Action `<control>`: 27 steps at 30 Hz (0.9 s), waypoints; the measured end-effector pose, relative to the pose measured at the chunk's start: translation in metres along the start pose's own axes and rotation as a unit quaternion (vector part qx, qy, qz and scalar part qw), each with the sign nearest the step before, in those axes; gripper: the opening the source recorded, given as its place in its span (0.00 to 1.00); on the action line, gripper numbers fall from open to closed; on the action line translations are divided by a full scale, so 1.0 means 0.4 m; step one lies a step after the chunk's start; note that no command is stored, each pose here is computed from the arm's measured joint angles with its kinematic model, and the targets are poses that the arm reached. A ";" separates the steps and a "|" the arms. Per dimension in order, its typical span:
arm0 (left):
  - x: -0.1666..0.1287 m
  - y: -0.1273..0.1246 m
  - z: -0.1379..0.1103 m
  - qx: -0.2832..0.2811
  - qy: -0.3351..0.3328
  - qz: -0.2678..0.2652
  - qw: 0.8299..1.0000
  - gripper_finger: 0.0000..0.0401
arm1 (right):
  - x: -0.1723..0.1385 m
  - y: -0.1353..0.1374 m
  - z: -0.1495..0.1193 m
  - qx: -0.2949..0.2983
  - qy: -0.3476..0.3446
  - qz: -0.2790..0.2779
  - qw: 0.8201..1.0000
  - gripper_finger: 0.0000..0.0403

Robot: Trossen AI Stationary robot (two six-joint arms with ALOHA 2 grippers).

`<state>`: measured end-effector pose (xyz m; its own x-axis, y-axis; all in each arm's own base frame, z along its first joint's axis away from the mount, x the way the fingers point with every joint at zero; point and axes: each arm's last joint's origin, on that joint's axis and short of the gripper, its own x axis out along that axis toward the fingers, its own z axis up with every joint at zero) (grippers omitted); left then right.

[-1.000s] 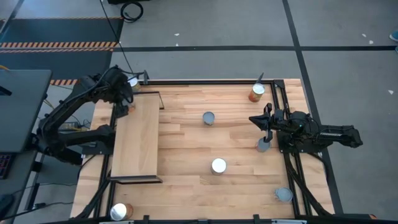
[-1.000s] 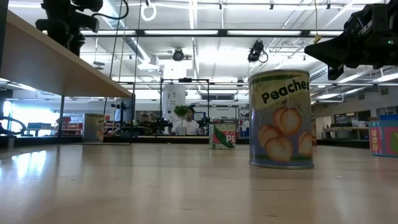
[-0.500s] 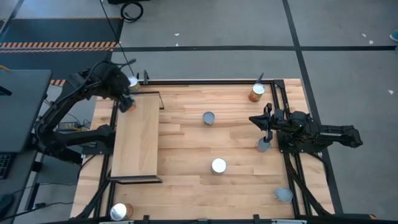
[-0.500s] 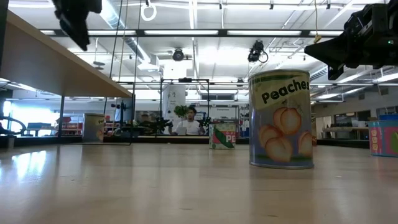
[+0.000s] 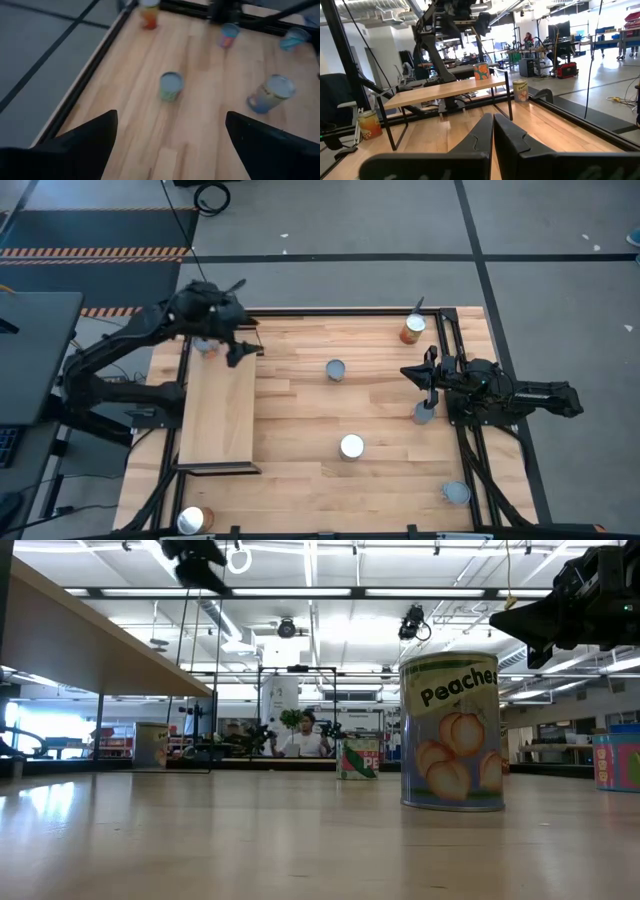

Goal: Pick and place cans onto a shelf
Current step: Put the top canned peas on the shelf

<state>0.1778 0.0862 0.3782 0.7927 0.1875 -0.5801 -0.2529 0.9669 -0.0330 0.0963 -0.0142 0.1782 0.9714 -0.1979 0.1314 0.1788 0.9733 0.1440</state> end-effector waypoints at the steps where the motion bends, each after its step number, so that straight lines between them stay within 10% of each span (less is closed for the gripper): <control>1: 0.014 -0.011 0.007 0.003 -0.002 -0.003 1.000 0.94 | 0.000 0.000 0.000 0.000 0.000 0.000 1.000 0.05; 27: 0.323 -0.234 0.118 -0.073 -0.036 -0.019 0.996 0.93 | 0.000 -0.006 0.001 -0.034 -0.004 -0.040 0.999 0.05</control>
<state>0.3300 0.0279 0.3448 0.8392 0.1689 -0.5169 -0.2967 0.9388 -0.1749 0.0957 -0.0167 0.1781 0.9525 -0.2753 0.1303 0.2656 0.9602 0.0870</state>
